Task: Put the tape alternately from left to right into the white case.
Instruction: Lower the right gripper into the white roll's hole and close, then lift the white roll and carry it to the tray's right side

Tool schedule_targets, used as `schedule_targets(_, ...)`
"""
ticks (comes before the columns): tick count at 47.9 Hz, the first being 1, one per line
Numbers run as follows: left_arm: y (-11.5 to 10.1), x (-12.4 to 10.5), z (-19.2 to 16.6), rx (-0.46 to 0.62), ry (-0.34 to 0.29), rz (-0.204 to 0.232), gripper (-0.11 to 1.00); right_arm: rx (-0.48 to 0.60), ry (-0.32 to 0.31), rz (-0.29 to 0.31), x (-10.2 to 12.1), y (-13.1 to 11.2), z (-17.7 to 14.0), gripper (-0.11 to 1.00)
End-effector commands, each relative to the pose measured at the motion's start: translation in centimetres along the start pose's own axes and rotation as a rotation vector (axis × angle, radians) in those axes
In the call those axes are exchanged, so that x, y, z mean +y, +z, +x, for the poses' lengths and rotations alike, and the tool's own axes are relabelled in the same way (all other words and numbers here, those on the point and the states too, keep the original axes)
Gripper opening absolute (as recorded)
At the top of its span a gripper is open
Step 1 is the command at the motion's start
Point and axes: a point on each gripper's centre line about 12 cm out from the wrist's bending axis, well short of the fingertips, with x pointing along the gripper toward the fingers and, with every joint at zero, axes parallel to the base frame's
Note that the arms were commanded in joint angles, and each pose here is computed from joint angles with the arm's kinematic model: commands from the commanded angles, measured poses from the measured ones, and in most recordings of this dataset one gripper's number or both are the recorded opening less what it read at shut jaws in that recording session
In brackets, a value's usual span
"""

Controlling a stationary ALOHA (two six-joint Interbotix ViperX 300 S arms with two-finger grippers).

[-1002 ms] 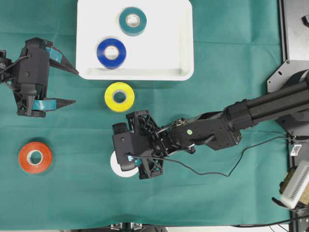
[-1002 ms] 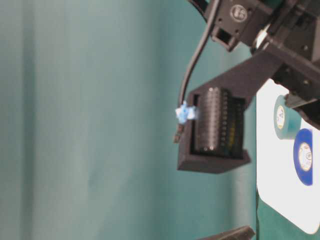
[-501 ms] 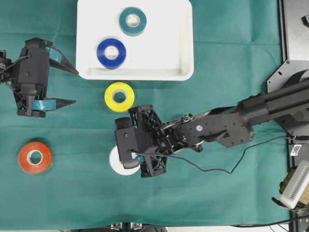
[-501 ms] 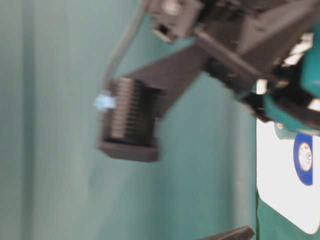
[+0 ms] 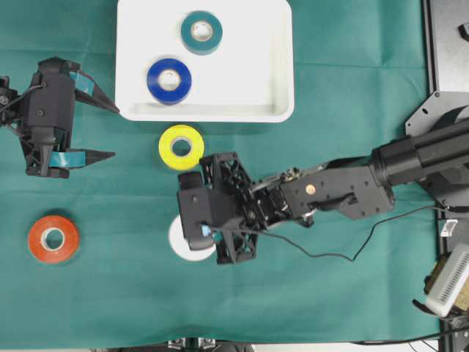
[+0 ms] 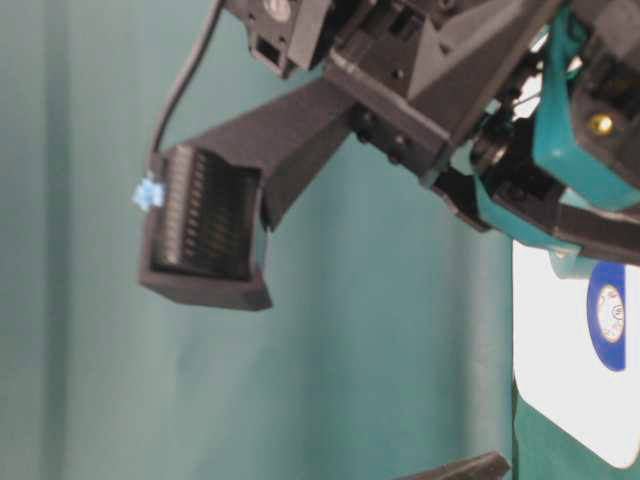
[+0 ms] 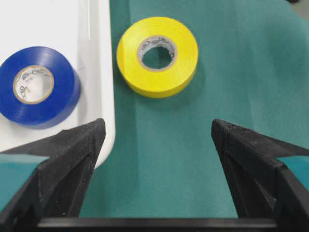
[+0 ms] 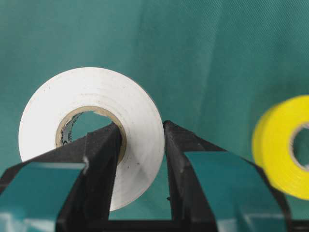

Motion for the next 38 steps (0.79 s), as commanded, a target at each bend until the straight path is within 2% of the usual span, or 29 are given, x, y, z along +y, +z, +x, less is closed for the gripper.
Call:
schedule_targets(1,0.4,-0.1,-0.1,-0.012,-0.001,0.0,0.61,-0.047,-0.011,0.017,-0.8,1.8,-1.9,0.25)
schedule_targets(17,0.4,0.0,-0.1,-0.014,-0.001,-0.001,0.61,0.002,-0.131,0.049,-5.5,1.6,-3.8,0.25)
schedule_targets(38,0.2,-0.1,-0.1,-0.009,-0.002,-0.001,0.61,0.005,-0.256,0.194,-13.2,-0.9,-7.1,0.25)
